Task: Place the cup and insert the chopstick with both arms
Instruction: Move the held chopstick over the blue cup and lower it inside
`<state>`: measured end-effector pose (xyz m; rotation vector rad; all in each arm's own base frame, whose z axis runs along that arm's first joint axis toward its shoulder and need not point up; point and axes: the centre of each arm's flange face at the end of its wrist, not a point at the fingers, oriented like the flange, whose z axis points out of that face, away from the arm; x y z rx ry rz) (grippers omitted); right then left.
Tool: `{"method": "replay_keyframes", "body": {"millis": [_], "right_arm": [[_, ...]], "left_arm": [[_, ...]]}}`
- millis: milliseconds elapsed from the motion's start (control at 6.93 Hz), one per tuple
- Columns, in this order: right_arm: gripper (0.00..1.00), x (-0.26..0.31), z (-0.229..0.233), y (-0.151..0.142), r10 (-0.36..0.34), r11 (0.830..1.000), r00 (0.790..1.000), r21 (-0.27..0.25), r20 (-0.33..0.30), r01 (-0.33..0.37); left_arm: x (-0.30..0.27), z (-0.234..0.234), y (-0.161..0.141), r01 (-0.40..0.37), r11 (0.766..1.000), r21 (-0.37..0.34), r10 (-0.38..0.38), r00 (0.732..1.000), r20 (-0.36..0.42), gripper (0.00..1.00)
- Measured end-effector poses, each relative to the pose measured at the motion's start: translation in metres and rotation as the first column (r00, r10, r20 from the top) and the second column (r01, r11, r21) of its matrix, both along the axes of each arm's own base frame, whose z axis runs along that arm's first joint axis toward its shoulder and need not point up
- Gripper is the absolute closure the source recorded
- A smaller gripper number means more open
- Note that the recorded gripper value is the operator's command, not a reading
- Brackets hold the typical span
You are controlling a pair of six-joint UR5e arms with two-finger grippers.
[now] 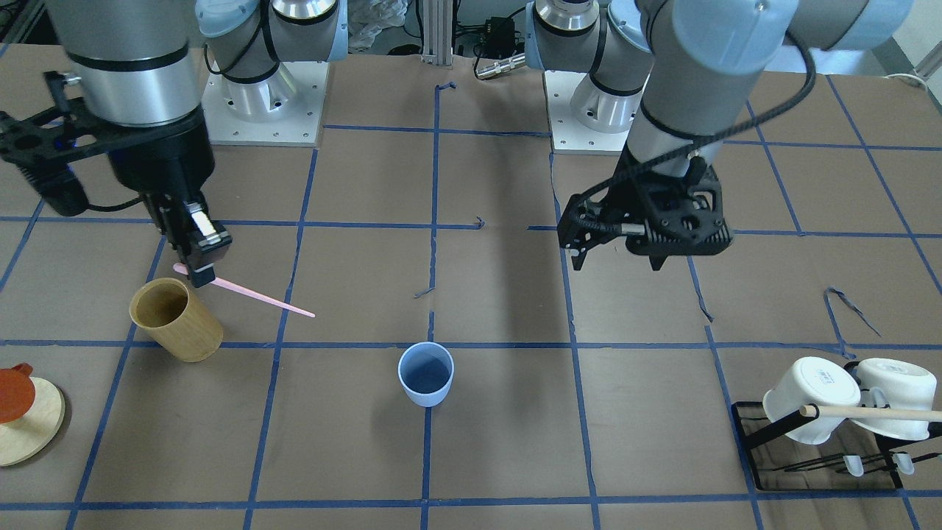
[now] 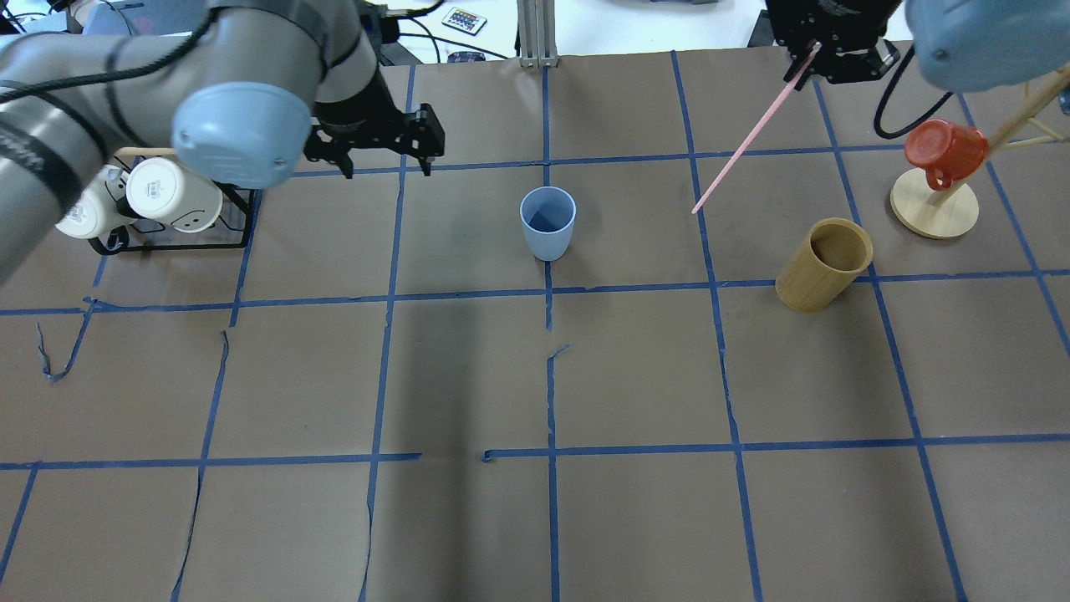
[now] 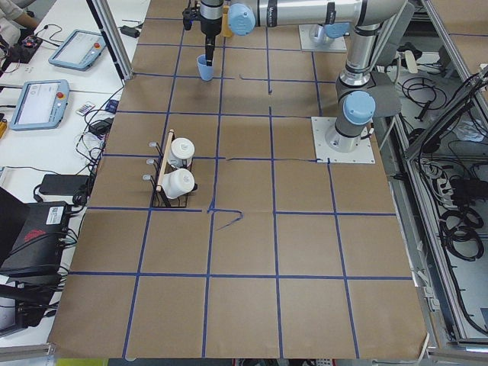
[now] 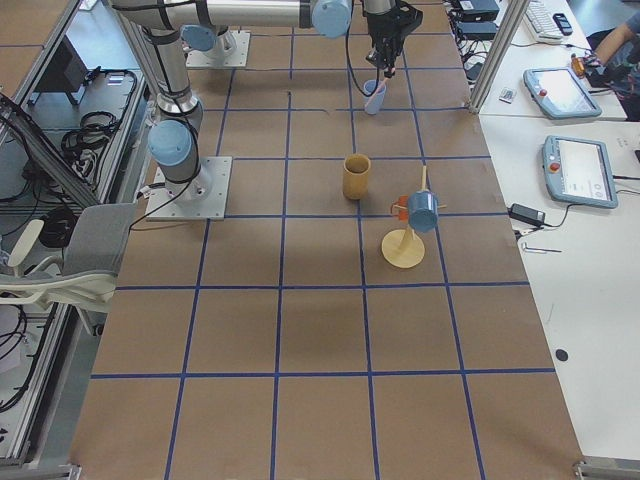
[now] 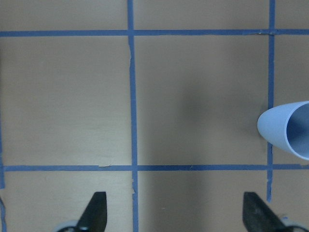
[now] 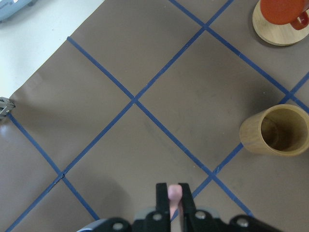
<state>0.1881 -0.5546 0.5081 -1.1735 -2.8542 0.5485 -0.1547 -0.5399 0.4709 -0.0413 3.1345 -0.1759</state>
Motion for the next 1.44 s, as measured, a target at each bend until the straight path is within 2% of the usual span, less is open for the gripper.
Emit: {"method": "replay_keyframes", "body": {"millis": [144,289,433,866,1299,1443], "right_arm": [[0.85,0.037,-0.003,0.01,0.01,0.999,0.998,-0.03,-0.057,-0.011],[0.85,0.069,-0.011,0.014,-0.014,0.998,0.997,-0.064,-0.069,0.01],[0.85,0.093,-0.02,0.015,-0.04,0.995,0.998,-0.094,-0.056,0.035],[0.85,0.136,-0.038,0.012,-0.069,0.983,0.998,-0.17,-0.005,0.067],[0.79,0.146,-0.053,0.007,-0.071,0.981,0.997,-0.18,-0.007,0.068],[0.38,0.146,-0.058,0.006,-0.072,0.982,0.997,-0.174,-0.016,0.068]], "left_arm": [[0.013,0.021,0.018,-0.016,1.0,0.004,0.016,1.0,-0.003,0.0],[0.027,0.032,0.027,-0.033,0.999,0.009,0.033,0.999,-0.02,0.0],[0.035,0.036,0.032,-0.042,0.999,0.012,0.043,0.998,-0.046,0.0],[0.04,0.04,0.037,-0.047,0.999,0.014,0.047,0.998,-0.043,0.0],[0.038,0.041,0.033,-0.07,0.998,0.007,0.07,0.997,-0.014,0.0],[0.032,0.041,0.035,-0.073,0.997,0.007,0.073,0.997,-0.012,0.0]]}}
